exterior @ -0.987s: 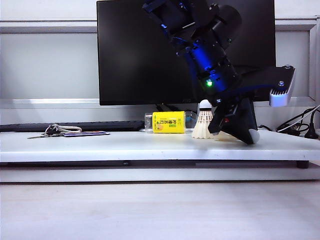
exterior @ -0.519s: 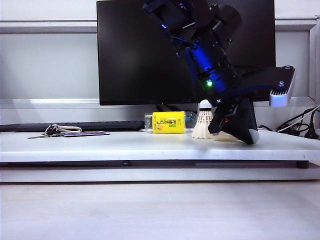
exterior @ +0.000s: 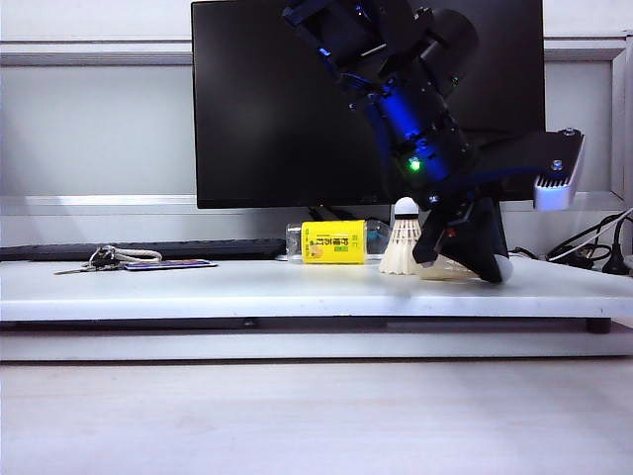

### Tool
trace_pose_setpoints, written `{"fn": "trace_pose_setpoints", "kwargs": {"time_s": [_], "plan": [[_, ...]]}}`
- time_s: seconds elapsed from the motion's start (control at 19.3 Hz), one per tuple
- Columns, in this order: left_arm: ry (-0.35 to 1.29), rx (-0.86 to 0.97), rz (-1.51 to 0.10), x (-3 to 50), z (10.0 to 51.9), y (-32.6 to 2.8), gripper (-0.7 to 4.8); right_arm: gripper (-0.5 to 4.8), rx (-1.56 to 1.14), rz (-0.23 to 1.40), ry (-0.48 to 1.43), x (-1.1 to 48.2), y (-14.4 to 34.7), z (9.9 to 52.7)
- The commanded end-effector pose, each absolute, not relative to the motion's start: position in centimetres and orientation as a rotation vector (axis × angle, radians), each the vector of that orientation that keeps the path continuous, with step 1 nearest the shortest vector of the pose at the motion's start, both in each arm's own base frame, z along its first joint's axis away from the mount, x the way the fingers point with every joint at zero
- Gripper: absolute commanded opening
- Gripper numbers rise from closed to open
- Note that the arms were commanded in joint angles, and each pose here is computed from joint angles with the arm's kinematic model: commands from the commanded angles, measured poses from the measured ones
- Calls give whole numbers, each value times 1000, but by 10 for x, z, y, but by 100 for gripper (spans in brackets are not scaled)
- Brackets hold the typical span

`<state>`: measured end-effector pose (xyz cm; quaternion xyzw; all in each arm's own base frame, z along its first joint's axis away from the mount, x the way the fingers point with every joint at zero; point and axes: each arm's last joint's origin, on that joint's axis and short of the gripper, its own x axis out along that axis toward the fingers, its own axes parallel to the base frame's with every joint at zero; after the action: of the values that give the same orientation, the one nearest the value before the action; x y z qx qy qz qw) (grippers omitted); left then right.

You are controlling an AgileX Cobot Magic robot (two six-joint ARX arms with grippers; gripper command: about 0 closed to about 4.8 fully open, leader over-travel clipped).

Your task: Stack the badminton balls on the table vertically.

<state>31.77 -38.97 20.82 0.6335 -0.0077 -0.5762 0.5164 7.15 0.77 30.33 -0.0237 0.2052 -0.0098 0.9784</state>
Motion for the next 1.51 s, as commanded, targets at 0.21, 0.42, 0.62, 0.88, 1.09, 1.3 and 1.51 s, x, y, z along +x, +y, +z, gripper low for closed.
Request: {"fn": "trace_pose_setpoints", "kwargs": {"time_s": [0.21, 0.42, 0.62, 0.88, 1.09, 1.3, 1.51], "plan": [[-40, 1415, -1321, 320, 224, -395, 84, 229, -40, -19, 388, 72, 8, 306], [-42, 1270, -1310, 322, 237, -393, 84, 229, -40, -19, 388, 72, 8, 306], [-19, 1097, -1311, 328, 255, -383, 84, 229, -40, -18, 388, 72, 8, 306], [-10, 855, -1312, 347, 287, -362, 84, 229, -40, -18, 388, 72, 8, 306], [-13, 577, -1399, 367, 317, -341, 84, 229, -42, -18, 387, 72, 8, 306], [-16, 269, -1514, 393, 335, -308, 84, 229, -46, -17, 382, 72, 8, 306], [73, 141, -1552, 416, 329, -279, 84, 229, -46, -17, 380, 73, 8, 307]]}}
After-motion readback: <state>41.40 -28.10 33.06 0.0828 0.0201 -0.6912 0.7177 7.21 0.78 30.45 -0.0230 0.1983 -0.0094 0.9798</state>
